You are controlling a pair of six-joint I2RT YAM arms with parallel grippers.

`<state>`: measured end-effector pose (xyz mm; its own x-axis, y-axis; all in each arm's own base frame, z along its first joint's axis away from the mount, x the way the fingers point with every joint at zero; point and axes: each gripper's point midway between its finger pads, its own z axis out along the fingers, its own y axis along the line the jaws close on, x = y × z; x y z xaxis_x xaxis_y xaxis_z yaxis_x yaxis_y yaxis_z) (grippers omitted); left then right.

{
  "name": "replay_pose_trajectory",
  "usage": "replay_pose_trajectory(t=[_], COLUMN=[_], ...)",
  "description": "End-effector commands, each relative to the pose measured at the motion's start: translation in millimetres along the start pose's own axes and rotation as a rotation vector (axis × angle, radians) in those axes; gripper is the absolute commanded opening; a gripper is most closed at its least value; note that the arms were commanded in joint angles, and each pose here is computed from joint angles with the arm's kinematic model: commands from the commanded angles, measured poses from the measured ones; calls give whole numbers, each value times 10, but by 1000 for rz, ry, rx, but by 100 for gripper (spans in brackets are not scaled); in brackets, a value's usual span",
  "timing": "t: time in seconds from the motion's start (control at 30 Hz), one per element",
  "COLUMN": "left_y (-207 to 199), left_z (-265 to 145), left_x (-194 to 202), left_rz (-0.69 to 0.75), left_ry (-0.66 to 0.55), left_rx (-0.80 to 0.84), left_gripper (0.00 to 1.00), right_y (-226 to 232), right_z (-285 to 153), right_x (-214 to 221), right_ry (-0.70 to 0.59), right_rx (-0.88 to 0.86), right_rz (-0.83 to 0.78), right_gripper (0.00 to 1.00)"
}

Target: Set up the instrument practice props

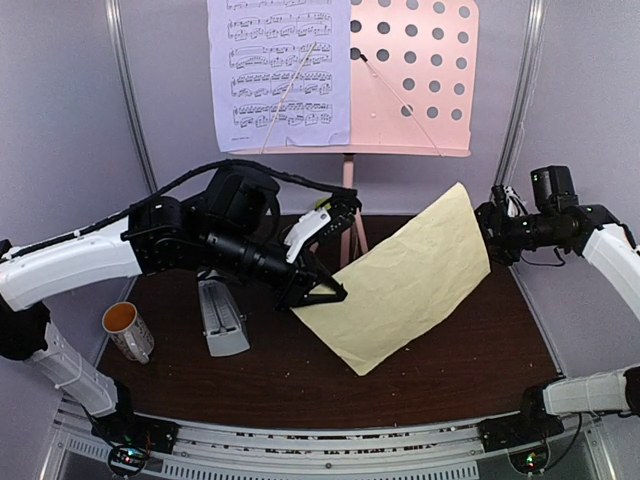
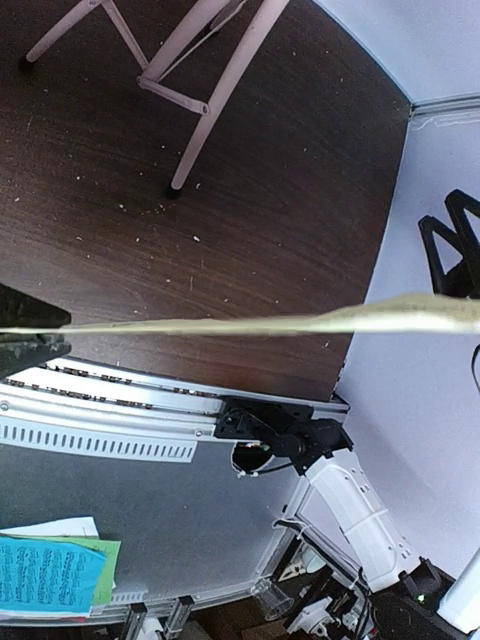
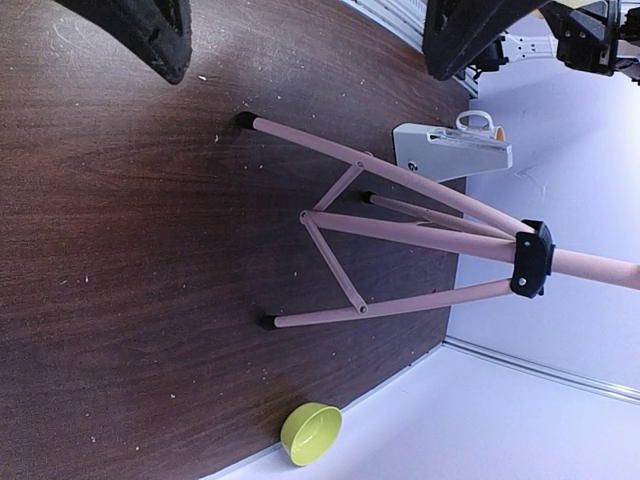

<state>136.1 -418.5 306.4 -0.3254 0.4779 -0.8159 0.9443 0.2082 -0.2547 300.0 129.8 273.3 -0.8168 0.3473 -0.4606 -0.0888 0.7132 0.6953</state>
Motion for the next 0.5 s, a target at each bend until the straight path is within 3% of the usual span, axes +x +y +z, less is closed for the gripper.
replay_pose_trajectory(t=[0.0, 0.27, 0.47], left_y=[-8, 97, 94], left_z=[-111, -119, -275], left_x=[-165, -130, -103], left_rz=[22, 112, 454], left_ry=[-87, -53, 63], left_rx=[-5, -73, -262], left_gripper=[0, 0, 0], right_y=[49, 10, -1], right_z=[-10, 25, 28], right_x=[-7, 41, 38], right_ry=[-14, -2, -3], right_rx=[-33, -35, -29], right_rz=[4, 9, 3], right_gripper=[80, 79, 79])
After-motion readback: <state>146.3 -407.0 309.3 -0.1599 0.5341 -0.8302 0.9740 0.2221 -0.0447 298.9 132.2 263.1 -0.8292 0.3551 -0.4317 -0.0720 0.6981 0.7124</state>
